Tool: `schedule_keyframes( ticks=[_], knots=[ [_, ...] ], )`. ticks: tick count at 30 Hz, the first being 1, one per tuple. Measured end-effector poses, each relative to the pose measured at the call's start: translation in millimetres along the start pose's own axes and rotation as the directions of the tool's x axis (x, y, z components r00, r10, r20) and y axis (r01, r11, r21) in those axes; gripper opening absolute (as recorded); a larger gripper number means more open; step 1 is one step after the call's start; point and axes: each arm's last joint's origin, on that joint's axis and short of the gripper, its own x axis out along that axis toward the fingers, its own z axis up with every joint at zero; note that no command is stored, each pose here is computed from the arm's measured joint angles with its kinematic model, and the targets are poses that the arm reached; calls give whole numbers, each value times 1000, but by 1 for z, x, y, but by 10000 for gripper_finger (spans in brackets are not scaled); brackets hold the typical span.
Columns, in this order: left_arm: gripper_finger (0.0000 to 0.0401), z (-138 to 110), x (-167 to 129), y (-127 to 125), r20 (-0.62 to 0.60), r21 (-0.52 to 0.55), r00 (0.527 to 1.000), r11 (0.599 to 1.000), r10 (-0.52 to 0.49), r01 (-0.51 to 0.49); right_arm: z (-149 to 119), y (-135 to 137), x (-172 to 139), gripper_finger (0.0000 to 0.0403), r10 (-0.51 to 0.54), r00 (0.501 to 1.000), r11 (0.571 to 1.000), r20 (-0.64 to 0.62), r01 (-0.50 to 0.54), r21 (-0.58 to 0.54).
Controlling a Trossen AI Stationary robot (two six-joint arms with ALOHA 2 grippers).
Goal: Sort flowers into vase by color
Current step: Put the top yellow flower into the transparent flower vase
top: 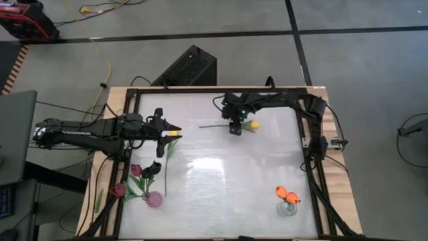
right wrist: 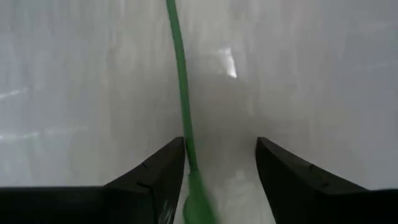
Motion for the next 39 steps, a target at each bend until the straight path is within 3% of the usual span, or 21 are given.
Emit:
schedule_keyframes(
  ticks=[3,9,12,17,21,26,30,34,39],
  knots=[
    [129,0,0,0,-5,4,1000,1000,1,-1,-2,6,1,180,26,997,999,-66,-28,-24],
    [129,-2,0,0,-23,22,1000,1000,6,-5,-6,39,-13,26,43,985,992,-167,-62,-111],
    [129,-2,0,0,-21,22,1000,1000,6,-6,-9,59,-26,22,0,978,987,-210,-34,-160],
    [129,-4,0,0,-40,15,999,1000,7,-7,-11,93,-66,18,-129,987,961,-94,101,-259],
    [129,-4,0,0,-45,12,999,1000,8,-7,-23,125,-102,18,-279,960,914,23,273,-300],
    [129,-4,0,0,-36,12,999,1000,8,-7,-52,168,-160,17,-449,860,815,240,505,-285],
    [129,-4,0,0,-37,12,999,1000,5,-5,-88,199,-209,17,-513,723,754,462,637,-160],
    [129,-4,0,0,-37,12,999,1000,2,-1,-125,222,-245,17,-519,584,735,624,677,-22],
    [129,-4,0,0,-36,3,999,1000,1,-1,-163,243,-274,17,-443,445,758,778,649,61]
  ],
)
